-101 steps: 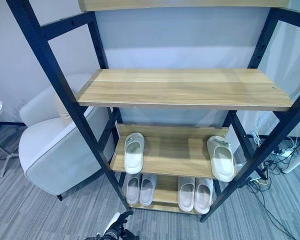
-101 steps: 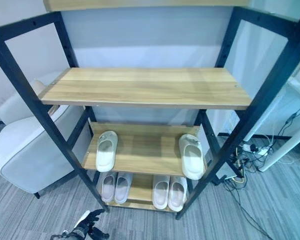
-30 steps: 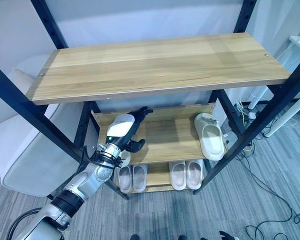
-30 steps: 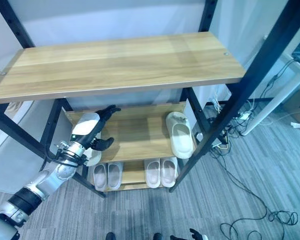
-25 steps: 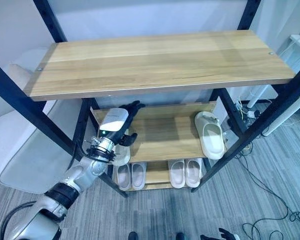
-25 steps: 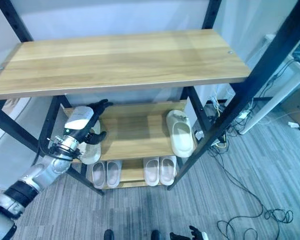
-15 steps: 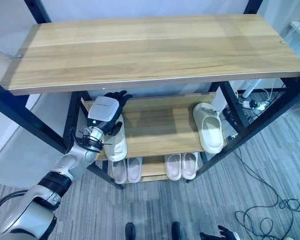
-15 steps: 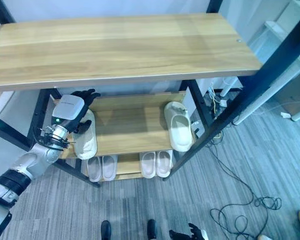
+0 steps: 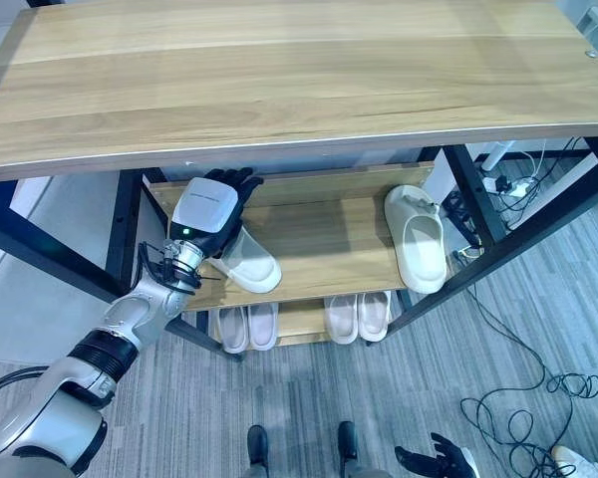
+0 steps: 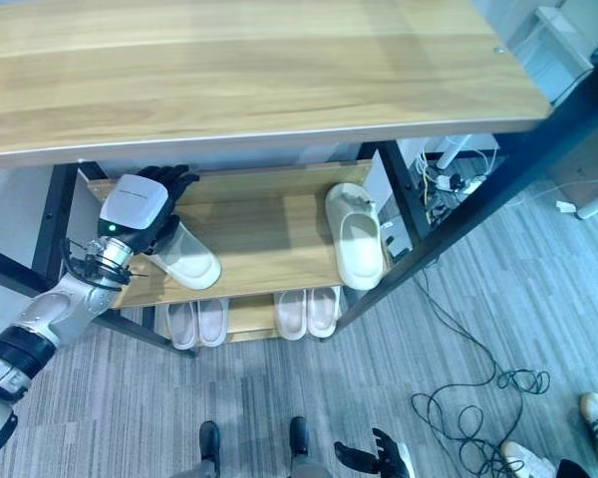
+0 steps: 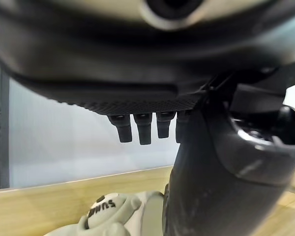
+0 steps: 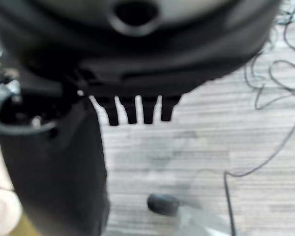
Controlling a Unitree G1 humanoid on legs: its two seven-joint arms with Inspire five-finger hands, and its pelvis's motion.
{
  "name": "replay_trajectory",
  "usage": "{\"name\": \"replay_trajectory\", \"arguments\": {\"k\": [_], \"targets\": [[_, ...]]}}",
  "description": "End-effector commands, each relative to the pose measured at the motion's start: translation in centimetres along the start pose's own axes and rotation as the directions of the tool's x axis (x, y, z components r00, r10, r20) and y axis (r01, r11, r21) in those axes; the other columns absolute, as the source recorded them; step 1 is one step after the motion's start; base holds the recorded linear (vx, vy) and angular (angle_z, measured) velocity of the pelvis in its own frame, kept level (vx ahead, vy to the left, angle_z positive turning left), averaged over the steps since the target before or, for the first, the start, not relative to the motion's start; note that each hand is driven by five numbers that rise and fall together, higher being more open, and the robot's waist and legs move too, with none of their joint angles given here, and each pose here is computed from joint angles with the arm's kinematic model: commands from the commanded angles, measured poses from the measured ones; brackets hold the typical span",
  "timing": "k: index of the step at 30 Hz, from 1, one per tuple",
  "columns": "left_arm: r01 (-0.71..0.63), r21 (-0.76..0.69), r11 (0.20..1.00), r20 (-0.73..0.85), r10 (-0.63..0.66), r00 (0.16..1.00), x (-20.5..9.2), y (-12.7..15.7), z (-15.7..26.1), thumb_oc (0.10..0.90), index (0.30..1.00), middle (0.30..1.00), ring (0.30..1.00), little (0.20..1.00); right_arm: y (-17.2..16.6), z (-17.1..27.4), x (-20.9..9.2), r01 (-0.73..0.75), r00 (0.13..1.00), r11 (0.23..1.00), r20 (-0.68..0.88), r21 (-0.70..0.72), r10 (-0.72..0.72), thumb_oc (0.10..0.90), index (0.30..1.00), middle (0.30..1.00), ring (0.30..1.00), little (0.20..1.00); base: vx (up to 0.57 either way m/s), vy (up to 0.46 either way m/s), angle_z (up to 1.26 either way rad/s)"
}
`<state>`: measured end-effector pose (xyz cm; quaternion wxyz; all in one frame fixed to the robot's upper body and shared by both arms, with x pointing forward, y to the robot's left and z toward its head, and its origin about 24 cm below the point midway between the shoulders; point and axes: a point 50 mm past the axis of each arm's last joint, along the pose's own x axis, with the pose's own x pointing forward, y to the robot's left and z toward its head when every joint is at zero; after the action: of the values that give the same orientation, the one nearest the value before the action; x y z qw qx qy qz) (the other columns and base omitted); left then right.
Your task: Arrange the slippers neatly on the shoe rack.
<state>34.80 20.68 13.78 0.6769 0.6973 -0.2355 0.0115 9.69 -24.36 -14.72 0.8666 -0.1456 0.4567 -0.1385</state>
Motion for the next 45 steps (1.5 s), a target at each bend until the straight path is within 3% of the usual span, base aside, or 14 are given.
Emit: {"name": "replay_trajectory", "arguments": {"k": [1, 30, 31, 37, 45], "targets": [[-0.284, 0.092, 0.954, -0.040, 0.289, 0.957, 2.8, 6.8, -2.4, 0.800, 0.900, 0.900, 0.900, 0.900, -1.7, 0.1, 0.0, 0.070, 0.997, 0.997, 0.028, 0.024, -0.071, 0.800, 0.900, 0.900, 0.900, 0.900, 0.00, 0.000, 0.00], [-0.096, 0.044, 0.994, -0.177, 0.102, 0.979, 2.2, 0.8, -2.0, 0.800, 0.900, 0.900, 0.900, 0.900, -1.4, 0.8, 0.3, 0.081, 0.996, 0.997, 0.037, 0.000, -0.081, 0.800, 0.900, 0.900, 0.900, 0.900, 0.00, 0.000, 0.00], [-0.082, 0.048, 0.995, -0.190, 0.090, 0.978, 2.1, 0.6, -2.1, 0.400, 0.300, 0.300, 0.300, 0.300, -1.4, 0.8, 0.3, 0.080, 0.996, 0.997, 0.036, 0.000, -0.080, 0.800, 0.900, 0.900, 0.900, 0.900, 0.00, 0.000, 0.00], [-0.134, 0.005, 0.991, -0.244, 0.131, 0.961, 3.1, 1.1, -1.6, 0.400, 0.300, 0.300, 0.300, 0.300, -1.0, 1.7, 0.6, 0.073, 0.996, 0.997, 0.051, 0.020, -0.074, 0.800, 0.900, 0.900, 0.900, 0.900, 0.00, 0.000, 0.00], [-0.252, -0.180, 0.951, -0.074, 0.242, 0.967, 3.1, 1.0, 3.9, 0.400, 0.300, 0.300, 0.300, 0.300, -0.4, 1.4, 0.4, 0.060, 0.997, 0.998, 0.045, 0.008, -0.060, 0.800, 0.900, 0.900, 0.900, 0.900, 0.00, 0.000, 0.00]]}}
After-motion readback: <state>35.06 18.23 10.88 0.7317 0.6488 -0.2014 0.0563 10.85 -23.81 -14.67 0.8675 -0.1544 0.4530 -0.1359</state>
